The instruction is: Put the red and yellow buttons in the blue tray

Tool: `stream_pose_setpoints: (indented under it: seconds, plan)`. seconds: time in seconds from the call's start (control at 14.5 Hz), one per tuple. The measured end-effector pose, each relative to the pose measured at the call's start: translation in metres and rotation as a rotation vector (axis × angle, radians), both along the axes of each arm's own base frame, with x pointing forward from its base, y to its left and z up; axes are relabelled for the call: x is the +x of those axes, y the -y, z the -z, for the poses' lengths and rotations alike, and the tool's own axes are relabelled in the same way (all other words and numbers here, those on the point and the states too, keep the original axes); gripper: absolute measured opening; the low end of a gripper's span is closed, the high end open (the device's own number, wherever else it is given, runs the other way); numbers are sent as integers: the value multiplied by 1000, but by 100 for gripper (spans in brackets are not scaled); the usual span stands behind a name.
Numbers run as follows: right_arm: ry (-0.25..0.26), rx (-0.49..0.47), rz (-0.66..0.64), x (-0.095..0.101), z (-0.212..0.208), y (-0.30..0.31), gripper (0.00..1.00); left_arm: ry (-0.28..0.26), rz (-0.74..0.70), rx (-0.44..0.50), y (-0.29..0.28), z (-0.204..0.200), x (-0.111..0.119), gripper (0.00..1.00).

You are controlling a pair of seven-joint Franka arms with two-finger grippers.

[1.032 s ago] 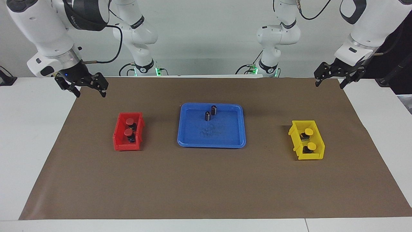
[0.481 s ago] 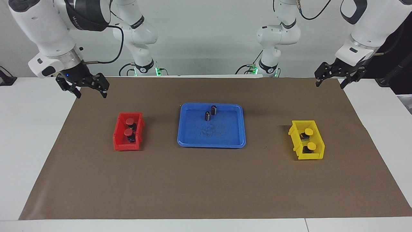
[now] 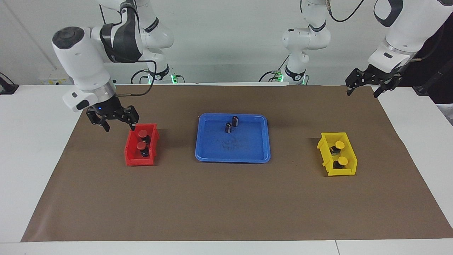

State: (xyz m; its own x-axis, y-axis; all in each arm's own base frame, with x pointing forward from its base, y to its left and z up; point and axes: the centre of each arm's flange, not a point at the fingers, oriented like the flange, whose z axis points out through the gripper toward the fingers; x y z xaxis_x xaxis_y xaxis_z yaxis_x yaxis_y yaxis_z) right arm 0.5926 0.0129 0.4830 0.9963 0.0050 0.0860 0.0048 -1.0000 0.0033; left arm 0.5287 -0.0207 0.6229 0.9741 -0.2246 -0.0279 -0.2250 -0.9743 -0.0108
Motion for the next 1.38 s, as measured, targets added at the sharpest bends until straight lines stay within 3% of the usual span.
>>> stream_pose_setpoints:
  seconds: [0.14, 0.48, 0.96, 1.38]
  plan:
    - [3, 1, -2, -7, 39, -1, 80, 0, -2, 0, -1, 0, 0, 100]
    - [2, 2, -4, -27, 95, -2, 70, -1, -15, -1, -8, 0, 0, 100]
    - [24, 3, -4, -37, 113, -1, 59, -5, -17, -1, -9, 2, 0, 100]
    - [20, 3, -4, -39, 117, -1, 59, 4, -20, -1, -9, 2, 1, 100]
